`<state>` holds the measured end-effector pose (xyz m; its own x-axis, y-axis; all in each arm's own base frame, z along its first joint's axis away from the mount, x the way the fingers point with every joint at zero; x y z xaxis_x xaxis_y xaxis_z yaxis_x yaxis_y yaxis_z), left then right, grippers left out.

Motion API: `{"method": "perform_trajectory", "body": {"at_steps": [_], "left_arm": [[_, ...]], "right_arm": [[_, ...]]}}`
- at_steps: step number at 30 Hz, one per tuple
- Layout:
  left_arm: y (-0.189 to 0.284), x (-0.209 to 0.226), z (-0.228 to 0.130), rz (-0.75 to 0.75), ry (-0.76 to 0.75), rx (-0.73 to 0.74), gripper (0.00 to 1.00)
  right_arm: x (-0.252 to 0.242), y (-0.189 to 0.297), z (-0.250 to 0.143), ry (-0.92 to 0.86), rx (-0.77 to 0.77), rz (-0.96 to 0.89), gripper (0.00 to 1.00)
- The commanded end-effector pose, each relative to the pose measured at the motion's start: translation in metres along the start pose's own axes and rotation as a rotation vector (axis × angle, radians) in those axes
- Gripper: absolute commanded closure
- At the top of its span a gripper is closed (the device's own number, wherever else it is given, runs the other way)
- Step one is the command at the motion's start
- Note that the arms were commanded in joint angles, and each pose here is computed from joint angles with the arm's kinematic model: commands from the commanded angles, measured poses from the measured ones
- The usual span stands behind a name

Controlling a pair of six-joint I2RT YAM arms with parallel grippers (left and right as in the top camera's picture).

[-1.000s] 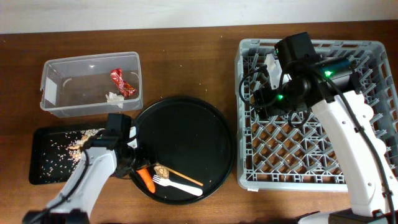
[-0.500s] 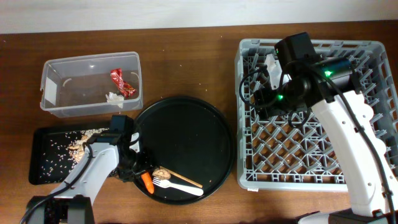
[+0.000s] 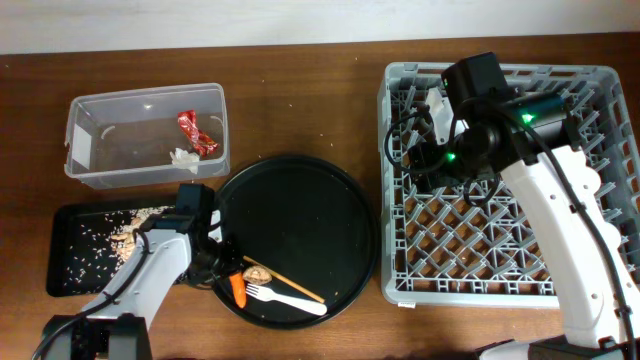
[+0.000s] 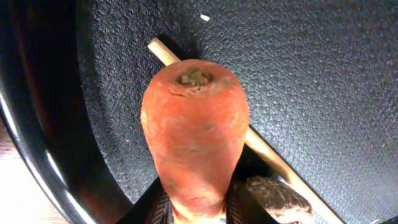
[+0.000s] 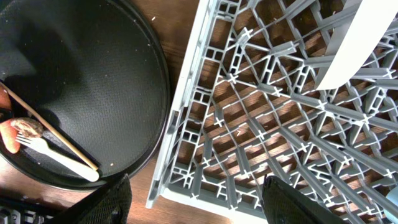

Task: Sort waste into correct bins and load items into the dishwasher rack
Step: 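Reach the left gripper to the round tray and grasp the carrot, then carry the carrot with the left gripper onto the rectangular tray and release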

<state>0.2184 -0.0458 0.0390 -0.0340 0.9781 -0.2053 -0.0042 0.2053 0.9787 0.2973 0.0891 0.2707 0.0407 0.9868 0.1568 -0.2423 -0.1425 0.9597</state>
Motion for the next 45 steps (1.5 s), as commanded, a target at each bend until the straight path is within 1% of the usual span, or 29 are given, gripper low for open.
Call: {"method": "perform_trajectory", "body": {"at_steps": [1,3,7,13,18,21,24,27,28,32,34,39,40,41,42,45], "left_arm": [[-0.001,0.001,0.003,0.012,-0.007,-0.009,0.92],[0.002,-0.001,0.008,0.01,-0.014,-0.024,0.96],[0.018,-0.001,0.02,0.033,-0.017,-0.047,0.99],[0.074,0.034,0.05,0.163,0.07,-0.126,0.99],[0.093,0.083,0.056,0.192,0.244,-0.187,0.99],[0.101,0.123,0.051,0.209,0.384,-0.229,0.99],[0.109,0.164,0.042,0.274,0.507,-0.269,0.99],[0.107,0.188,0.034,0.278,0.623,-0.284,0.99],[0.105,0.193,0.033,0.278,0.64,-0.282,0.99],[0.09,0.207,0.03,0.279,0.677,-0.239,0.99],[0.082,0.215,0.03,0.307,0.684,-0.213,0.99],[0.065,0.224,0.038,0.306,0.684,-0.2,0.99],[0.063,0.224,0.038,0.305,0.685,-0.195,0.99],[0.062,0.224,0.037,0.304,0.685,-0.191,0.92],[0.061,0.224,0.037,0.303,0.685,-0.188,0.89],[0.061,0.224,0.037,0.303,0.685,-0.188,0.87]], "right_arm": [[-0.002,-0.002,-0.001,0.007,0.005,-0.011,0.29],[-0.002,-0.002,-0.001,0.007,0.007,-0.012,0.29],[-0.002,-0.002,-0.001,0.007,0.008,-0.012,0.29],[-0.002,-0.002,-0.001,0.007,0.008,-0.013,0.29],[-0.002,-0.002,-0.001,0.007,0.008,-0.013,0.29],[-0.002,-0.002,-0.001,0.007,0.008,-0.013,0.29],[-0.002,-0.002,-0.002,0.007,0.011,-0.013,0.29],[-0.003,-0.002,-0.003,0.006,0.017,-0.015,0.29],[-0.003,-0.002,-0.003,0.006,0.018,-0.015,0.29],[-0.003,-0.002,-0.005,0.006,0.023,-0.018,0.29],[-0.004,-0.002,-0.006,0.005,0.028,-0.019,0.29],[-0.005,-0.001,-0.008,0.004,0.041,-0.024,0.29],[-0.005,-0.001,-0.009,0.004,0.042,-0.024,0.29],[-0.005,-0.001,-0.009,0.004,0.043,-0.024,0.29],[-0.005,-0.001,-0.009,0.004,0.043,-0.024,0.29],[-0.005,-0.001,-0.009,0.004,0.042,-0.024,0.29]]}}
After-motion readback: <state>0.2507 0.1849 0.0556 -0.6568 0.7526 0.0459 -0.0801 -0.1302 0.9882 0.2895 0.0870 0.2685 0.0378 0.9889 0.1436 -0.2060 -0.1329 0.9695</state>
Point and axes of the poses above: each gripper's point midway between its finger pads, its own y axis back along the fingers, its own x axis along the line the jaws close on, z = x × y, the point moved 3 cm from there along y, back along the fingers, and after that the axes turned 15 degrees about -y, right-handed, at the moved point
